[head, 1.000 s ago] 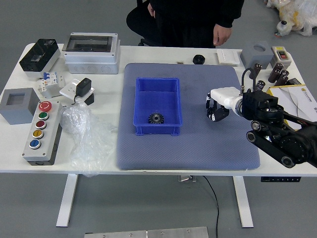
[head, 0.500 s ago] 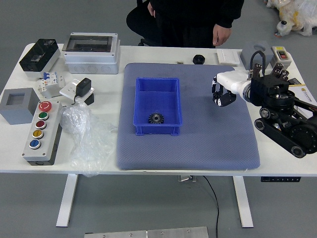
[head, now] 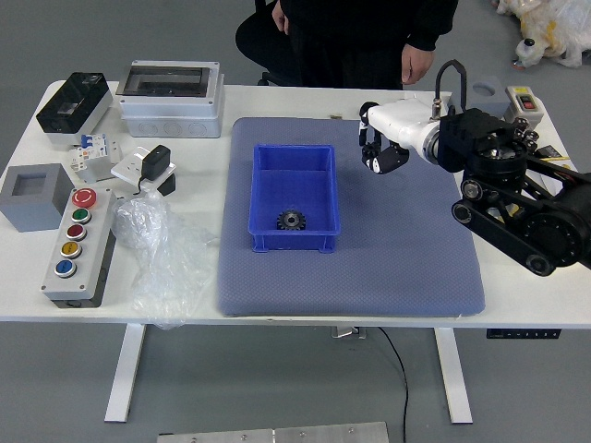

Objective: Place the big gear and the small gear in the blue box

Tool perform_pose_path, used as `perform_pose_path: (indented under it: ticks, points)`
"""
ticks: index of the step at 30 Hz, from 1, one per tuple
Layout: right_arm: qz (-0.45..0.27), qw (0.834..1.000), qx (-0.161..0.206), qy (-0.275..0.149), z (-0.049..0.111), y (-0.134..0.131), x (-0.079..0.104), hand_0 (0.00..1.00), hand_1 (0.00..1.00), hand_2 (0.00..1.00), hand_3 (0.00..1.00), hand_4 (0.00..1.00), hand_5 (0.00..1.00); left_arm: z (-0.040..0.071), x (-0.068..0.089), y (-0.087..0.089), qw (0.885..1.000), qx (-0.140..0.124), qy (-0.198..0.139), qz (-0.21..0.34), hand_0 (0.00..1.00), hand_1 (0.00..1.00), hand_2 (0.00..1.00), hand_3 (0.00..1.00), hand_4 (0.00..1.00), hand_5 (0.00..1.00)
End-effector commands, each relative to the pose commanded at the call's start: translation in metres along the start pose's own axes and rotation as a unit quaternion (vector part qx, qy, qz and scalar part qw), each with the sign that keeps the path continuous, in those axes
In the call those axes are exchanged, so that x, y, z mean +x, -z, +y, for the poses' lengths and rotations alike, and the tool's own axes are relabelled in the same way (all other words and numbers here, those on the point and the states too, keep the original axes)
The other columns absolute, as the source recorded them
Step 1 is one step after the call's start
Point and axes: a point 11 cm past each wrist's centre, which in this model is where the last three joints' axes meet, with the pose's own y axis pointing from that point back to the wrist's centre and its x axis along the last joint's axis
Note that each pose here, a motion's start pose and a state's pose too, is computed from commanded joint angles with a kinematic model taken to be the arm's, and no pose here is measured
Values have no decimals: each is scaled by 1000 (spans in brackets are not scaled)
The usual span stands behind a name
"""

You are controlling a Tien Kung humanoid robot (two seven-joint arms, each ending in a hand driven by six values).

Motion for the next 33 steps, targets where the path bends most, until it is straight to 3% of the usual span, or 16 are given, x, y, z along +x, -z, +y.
perform_pose_path:
  ticks: [15,33]
  points:
    - [-36,998,42,6,-23,53,-3,394,362,424,586,534,87,-1,-4,-1,1000,3,4,-11,860,827,829,774,595,372]
    - [-92,994,52,35,-35,72,-33,394,364,428,569,533,93,-3,-13,-13,1000,-5,11,-18,860,827,829,773,594,372]
